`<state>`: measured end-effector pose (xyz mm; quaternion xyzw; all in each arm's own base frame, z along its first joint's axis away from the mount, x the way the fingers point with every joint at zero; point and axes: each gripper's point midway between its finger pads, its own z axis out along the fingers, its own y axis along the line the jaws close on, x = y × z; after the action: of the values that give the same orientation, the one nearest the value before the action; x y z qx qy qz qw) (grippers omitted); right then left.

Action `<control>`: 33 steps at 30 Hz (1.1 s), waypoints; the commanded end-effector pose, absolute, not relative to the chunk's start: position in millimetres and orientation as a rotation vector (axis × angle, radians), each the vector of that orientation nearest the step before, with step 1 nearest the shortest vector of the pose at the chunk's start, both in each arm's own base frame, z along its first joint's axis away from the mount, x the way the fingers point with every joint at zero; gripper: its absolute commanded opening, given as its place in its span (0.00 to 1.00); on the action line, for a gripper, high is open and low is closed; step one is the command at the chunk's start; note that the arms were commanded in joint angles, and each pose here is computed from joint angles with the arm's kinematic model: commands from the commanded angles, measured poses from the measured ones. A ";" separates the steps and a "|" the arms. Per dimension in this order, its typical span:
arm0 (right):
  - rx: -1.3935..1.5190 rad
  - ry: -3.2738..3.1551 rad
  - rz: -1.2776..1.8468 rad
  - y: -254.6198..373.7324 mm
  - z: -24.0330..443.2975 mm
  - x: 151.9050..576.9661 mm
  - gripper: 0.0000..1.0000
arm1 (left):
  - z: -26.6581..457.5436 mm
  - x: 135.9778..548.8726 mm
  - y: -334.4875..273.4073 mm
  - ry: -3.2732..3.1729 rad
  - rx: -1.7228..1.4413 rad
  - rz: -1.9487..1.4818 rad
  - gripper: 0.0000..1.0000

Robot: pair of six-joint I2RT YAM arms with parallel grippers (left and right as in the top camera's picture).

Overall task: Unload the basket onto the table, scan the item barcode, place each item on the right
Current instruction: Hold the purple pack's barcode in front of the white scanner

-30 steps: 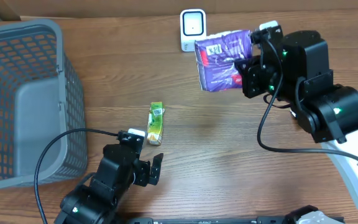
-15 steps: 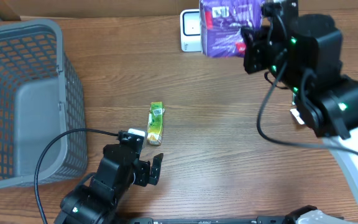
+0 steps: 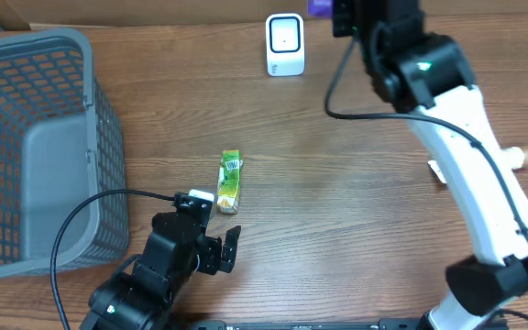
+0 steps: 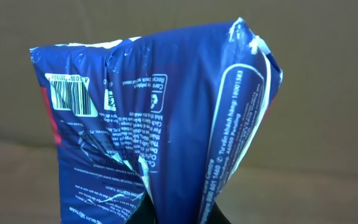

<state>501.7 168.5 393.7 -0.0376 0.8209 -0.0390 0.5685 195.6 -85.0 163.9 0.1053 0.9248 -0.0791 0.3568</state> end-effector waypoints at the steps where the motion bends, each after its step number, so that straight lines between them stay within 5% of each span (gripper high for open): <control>1: -0.106 1.868 -0.416 161.9 393.0 512.4 0.04 | 162.7 195.9 -84.5 2.384 0.294 -0.184 1.00; 8: -0.195 1.818 -0.745 180.4 346.9 548.5 0.04 | 162.7 195.9 -84.5 2.384 0.294 -0.184 1.00; 18: -0.713 1.781 -1.081 210.1 267.2 590.3 0.04 | 162.7 195.8 -84.5 2.385 0.294 -0.184 1.00; 33: -0.856 1.621 -1.112 238.1 234.5 624.3 0.04 | 162.7 195.9 -84.5 2.384 0.294 -0.184 1.00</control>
<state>618.7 238.9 222.9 -0.3475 0.6763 -0.4500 0.4683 195.6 -85.0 163.8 0.1053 0.9249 -0.0789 0.3567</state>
